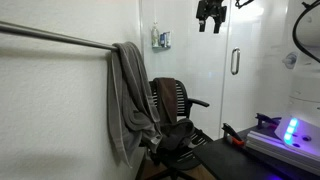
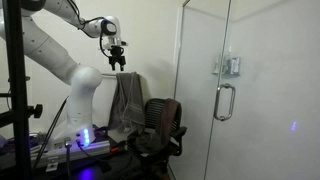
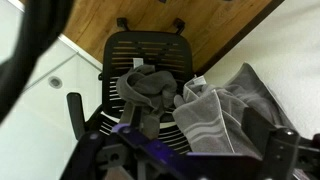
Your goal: Open the shower door
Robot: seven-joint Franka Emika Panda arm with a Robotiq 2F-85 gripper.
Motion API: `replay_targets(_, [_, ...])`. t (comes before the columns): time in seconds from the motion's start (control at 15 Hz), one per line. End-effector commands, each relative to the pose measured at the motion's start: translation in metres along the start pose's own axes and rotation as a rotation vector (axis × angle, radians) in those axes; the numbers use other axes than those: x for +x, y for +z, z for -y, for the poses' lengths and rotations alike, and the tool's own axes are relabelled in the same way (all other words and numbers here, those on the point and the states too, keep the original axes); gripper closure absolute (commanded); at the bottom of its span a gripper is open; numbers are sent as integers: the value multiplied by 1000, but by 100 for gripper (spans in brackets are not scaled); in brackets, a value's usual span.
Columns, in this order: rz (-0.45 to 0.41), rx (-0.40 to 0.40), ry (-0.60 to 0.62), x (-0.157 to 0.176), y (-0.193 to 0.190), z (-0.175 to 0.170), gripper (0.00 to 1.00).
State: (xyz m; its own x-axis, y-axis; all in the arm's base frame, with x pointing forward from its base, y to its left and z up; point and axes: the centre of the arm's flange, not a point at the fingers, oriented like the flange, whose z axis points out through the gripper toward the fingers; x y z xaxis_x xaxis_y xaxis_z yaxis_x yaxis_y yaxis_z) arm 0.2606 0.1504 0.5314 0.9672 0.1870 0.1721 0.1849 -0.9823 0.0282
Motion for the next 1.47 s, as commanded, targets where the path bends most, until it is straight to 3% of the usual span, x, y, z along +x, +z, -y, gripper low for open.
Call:
replay_targets(0.0, [0, 0, 0, 0, 0, 0, 0])
replay_targets(0.27, [-121, 27, 248, 27, 12, -104, 0])
replay_targets(0.4, [-119, 57, 383, 28, 11, -158, 0])
replay_targets(0.6, [-209, 54, 574, 24, 22, -236, 0])
replay_targets(0.67, [-254, 40, 627, 19, 19, -256, 0])
replay_targets(0.8, [-278, 113, 747, 16, 8, -266, 0])
replay_targets(0.87, [-258, 79, 672, 12, 8, -259, 0])
replay_targets(1.07, [-260, 82, 677, 12, 7, -261, 0])
replay_targets(1.2, [-346, -63, 625, 17, 30, -260, 0])
replay_targets(1.4, [-470, -185, 594, 42, 59, -306, 0])
